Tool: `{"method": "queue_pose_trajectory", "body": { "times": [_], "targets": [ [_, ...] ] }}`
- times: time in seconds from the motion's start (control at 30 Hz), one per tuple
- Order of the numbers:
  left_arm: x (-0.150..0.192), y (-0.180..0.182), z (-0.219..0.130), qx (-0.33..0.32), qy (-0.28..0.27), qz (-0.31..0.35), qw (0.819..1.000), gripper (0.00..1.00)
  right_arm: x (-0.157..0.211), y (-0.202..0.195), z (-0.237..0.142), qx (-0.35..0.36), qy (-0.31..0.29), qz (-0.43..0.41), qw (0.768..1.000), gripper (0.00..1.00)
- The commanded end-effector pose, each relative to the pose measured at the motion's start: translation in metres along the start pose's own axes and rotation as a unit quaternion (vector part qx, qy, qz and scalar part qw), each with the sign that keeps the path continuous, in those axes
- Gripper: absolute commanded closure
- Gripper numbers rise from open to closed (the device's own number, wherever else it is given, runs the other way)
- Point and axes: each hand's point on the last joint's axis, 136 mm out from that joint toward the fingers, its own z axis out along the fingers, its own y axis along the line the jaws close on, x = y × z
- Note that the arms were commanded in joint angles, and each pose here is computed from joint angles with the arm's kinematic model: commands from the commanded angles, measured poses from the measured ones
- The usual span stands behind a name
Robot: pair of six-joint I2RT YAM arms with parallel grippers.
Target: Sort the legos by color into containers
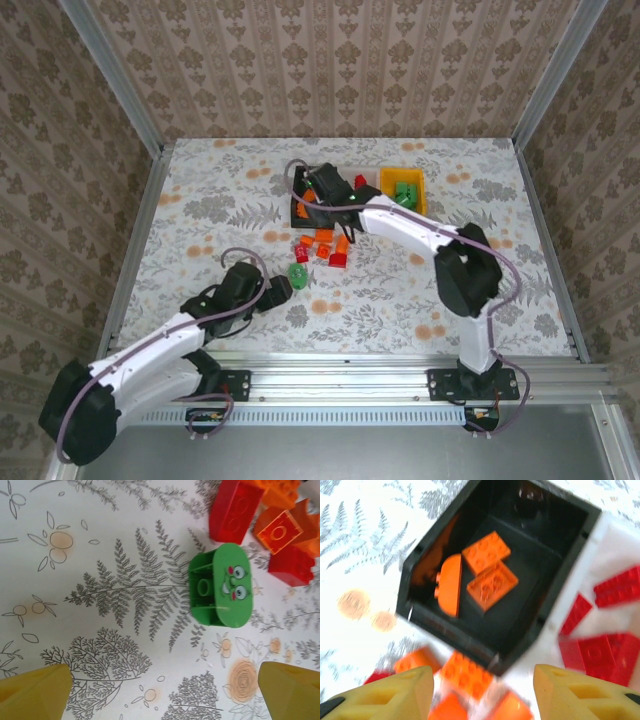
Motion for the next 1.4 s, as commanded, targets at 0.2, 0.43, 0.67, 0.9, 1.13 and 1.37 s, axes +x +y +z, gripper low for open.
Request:
{"method": "queue_pose_trajectory", "body": {
  "times": [0.2, 0.43, 0.67, 0.9, 1.13, 1.37],
  "targets": [
    [-0.028, -0.034, 0.010, -0.001, -0.003, 0.034, 0.999, 0.05, 0.071, -0.012, -0.051, -0.005, 0.004, 0.077, 0.997, 0.46],
    [-0.044, 0.002, -0.003, -0.049, -0.043, -0.008, 0.998, 0.03, 0.092, 0.064, -0.054, -0.074, 0.038, 0.072, 0.994, 0.34],
    [-0.057, 0.049, -0.030, -0.070, -0.067, -0.085, 0.992, 0.02, 0.114, 0.130, -0.024, -0.113, 0.080, 0.074, 0.988, 0.22],
    [-0.052, 0.048, -0.032, -0.021, -0.081, -0.105, 0.991, 0.02, 0.122, 0.137, 0.017, -0.060, 0.110, 0.073, 0.989, 0.22],
    [-0.041, 0.049, -0.020, -0.008, -0.062, -0.117, 0.991, 0.02, 0.127, 0.128, 0.037, -0.010, 0.113, 0.065, 0.991, 0.39],
    [-0.046, 0.043, -0.019, 0.004, -0.068, -0.109, 0.992, 0.02, 0.115, 0.117, 0.014, -0.005, 0.070, 0.061, 0.996, 0.65]
  ]
}}
